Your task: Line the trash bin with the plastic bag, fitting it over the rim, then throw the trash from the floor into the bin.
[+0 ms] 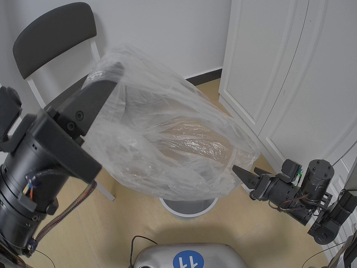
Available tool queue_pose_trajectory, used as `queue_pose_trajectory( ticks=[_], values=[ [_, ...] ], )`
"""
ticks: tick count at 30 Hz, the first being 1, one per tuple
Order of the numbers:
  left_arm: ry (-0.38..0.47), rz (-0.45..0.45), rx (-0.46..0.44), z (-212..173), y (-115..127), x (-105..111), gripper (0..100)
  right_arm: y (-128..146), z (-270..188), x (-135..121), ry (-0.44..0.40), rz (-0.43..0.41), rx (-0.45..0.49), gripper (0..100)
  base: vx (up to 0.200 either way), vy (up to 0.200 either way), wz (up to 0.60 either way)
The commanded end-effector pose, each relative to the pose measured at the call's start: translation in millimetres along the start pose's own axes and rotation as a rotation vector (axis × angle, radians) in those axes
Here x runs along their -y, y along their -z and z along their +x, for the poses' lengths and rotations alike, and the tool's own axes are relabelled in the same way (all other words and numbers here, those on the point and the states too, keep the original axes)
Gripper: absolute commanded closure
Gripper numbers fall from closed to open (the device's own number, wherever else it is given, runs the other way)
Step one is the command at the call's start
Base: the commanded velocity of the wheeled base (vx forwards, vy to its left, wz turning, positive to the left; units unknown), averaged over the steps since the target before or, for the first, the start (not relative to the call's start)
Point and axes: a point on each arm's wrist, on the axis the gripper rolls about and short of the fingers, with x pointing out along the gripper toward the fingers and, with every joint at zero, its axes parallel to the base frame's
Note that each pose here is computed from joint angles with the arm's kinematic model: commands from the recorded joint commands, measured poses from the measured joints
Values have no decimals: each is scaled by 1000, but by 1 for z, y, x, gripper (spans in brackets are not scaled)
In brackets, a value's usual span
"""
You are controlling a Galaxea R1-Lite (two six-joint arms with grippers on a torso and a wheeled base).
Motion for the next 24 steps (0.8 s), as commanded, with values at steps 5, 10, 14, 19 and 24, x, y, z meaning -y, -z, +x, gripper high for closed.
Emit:
queue_pose_trajectory(
  ticks=[5, 10, 14, 19, 24],
  values=[
    [10, -6, -1, -2, -1, 2, 100, 9, 2, 5, 16, -2, -29, 0, 0, 0, 0],
    [12, -8, -2, -2, -1, 2, 100, 9, 2, 5, 16, 0, -28, 0, 0, 0, 0],
    [13, -8, -4, -3, 0, 2, 100, 8, 1, 4, 12, 0, -24, 0, 0, 0, 0],
    [20, -12, -4, -3, 0, 4, 100, 7, 1, 3, 11, -1, -22, 0, 0, 0, 0],
    [27, -17, -2, -5, -2, 5, 100, 7, 1, 3, 9, 0, -22, 0, 0, 0, 0]
  ],
)
